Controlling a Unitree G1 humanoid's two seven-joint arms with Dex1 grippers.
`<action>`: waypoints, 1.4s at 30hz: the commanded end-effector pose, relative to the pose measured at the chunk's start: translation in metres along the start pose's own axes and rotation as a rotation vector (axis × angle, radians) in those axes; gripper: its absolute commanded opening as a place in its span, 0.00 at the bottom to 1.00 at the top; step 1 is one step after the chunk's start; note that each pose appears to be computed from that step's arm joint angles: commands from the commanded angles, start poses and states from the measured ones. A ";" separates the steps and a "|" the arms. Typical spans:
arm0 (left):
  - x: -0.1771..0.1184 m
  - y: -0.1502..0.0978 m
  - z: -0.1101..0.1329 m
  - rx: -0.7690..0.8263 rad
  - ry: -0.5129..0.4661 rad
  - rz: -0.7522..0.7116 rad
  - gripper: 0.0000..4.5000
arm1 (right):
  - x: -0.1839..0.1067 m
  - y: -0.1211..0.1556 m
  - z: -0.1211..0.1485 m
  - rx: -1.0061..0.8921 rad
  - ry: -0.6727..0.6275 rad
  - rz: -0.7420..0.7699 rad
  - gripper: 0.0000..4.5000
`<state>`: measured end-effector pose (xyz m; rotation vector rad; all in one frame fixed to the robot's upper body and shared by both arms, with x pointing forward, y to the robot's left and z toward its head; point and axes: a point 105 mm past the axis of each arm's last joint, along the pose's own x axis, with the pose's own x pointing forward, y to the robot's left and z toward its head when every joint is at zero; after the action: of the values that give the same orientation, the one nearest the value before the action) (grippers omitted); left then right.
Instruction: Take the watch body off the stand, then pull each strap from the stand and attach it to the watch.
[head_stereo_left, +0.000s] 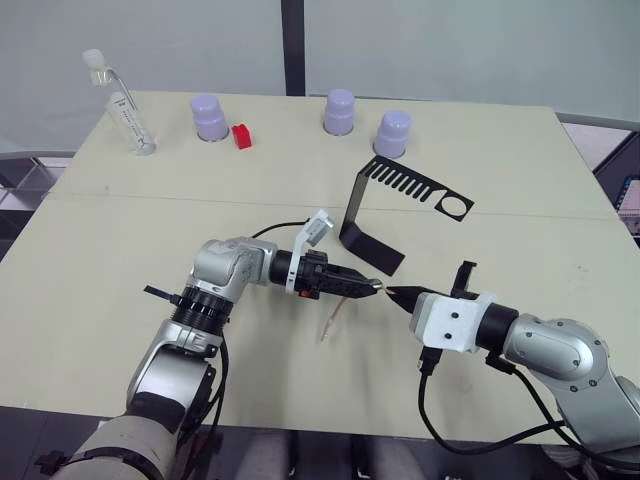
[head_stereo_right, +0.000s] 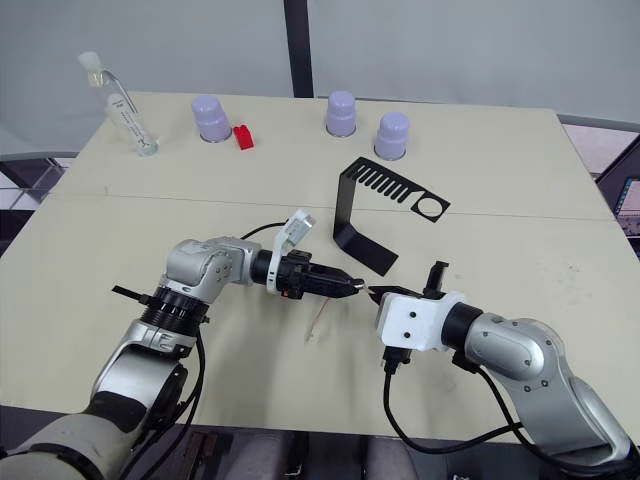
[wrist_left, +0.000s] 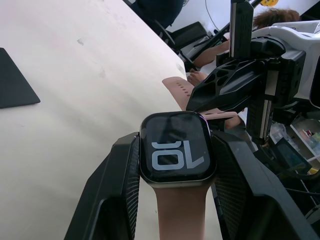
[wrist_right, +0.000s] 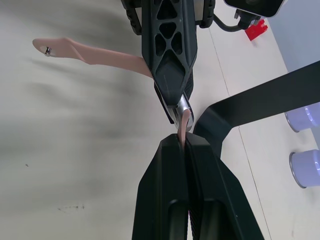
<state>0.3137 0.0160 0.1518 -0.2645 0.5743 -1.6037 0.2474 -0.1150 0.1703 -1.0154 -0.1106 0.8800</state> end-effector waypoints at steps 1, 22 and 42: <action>0.016 -0.019 0.007 0.055 0.000 -0.104 0.35 | 0.001 -0.003 0.012 -0.026 -0.044 -0.009 0.00; 0.020 -0.023 0.009 0.068 0.003 -0.124 0.35 | 0.006 -0.010 0.009 -0.023 -0.027 -0.013 0.00; 0.024 -0.027 0.013 0.078 -0.007 -0.136 0.35 | 0.007 -0.013 0.008 -0.008 -0.016 -0.011 0.00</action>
<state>0.3135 0.0130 0.1542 -0.2613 0.5589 -1.6040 0.2584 -0.1161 0.1723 -1.0117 -0.0722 0.8659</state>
